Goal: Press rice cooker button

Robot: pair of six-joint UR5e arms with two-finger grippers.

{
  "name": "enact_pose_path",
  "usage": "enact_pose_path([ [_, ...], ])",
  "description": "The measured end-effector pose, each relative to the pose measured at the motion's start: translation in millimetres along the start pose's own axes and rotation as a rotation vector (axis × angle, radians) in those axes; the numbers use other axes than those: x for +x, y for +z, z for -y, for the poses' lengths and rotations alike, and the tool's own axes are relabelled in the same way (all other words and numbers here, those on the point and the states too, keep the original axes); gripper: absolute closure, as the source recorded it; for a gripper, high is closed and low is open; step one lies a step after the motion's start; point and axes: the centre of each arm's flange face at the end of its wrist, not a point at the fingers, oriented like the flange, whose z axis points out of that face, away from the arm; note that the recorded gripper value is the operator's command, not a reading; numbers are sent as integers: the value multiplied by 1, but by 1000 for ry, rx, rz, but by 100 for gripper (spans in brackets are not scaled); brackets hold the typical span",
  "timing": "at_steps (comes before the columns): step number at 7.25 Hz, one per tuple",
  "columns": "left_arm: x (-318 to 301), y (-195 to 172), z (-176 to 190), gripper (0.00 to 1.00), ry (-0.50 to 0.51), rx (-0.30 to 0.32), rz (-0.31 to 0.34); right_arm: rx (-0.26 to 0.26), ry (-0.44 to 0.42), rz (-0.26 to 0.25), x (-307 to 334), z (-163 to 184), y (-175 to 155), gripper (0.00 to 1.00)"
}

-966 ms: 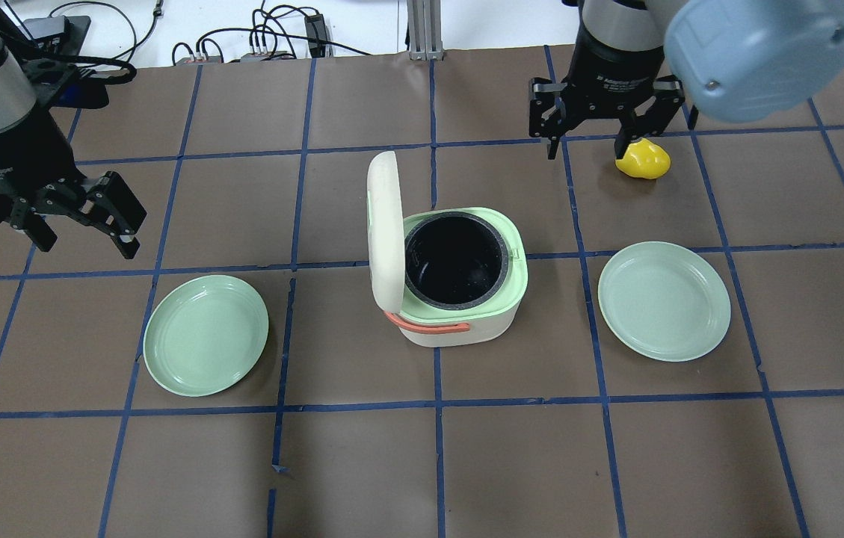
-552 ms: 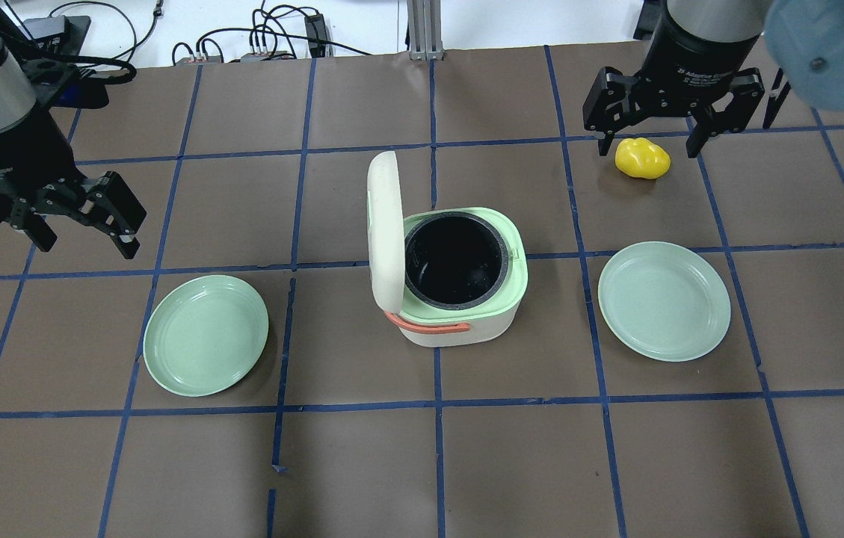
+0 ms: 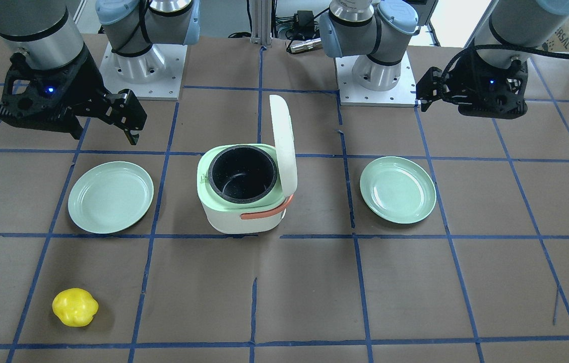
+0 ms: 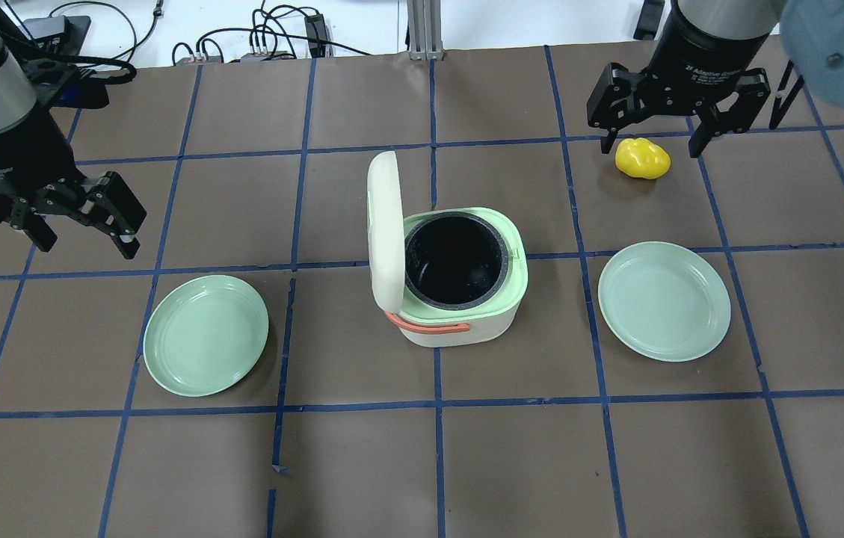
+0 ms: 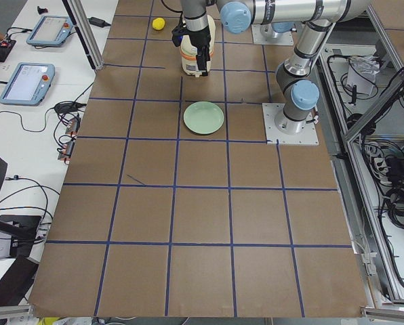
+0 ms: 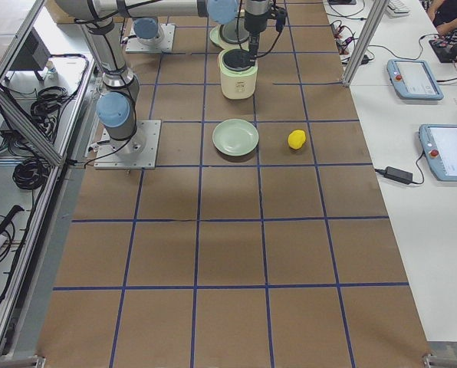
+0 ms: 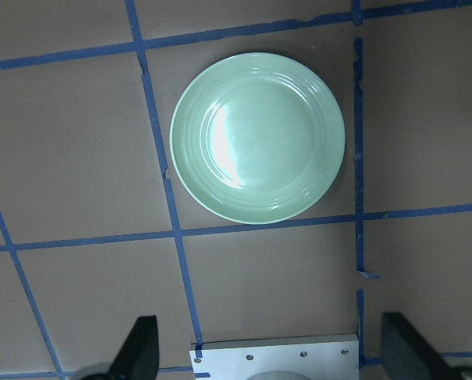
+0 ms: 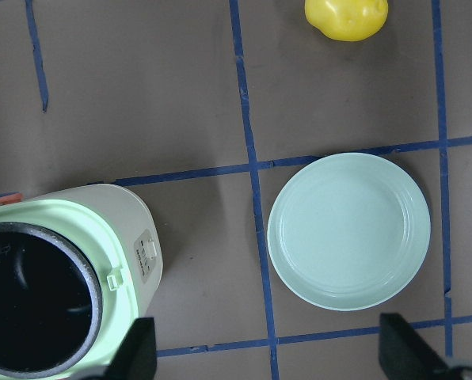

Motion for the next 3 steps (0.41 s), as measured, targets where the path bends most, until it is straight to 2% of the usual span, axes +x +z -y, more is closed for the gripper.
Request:
enact_pose_path([
  [3, 0, 0, 0, 0, 0, 0, 0, -10, 2, -1, 0, 0, 3, 0],
])
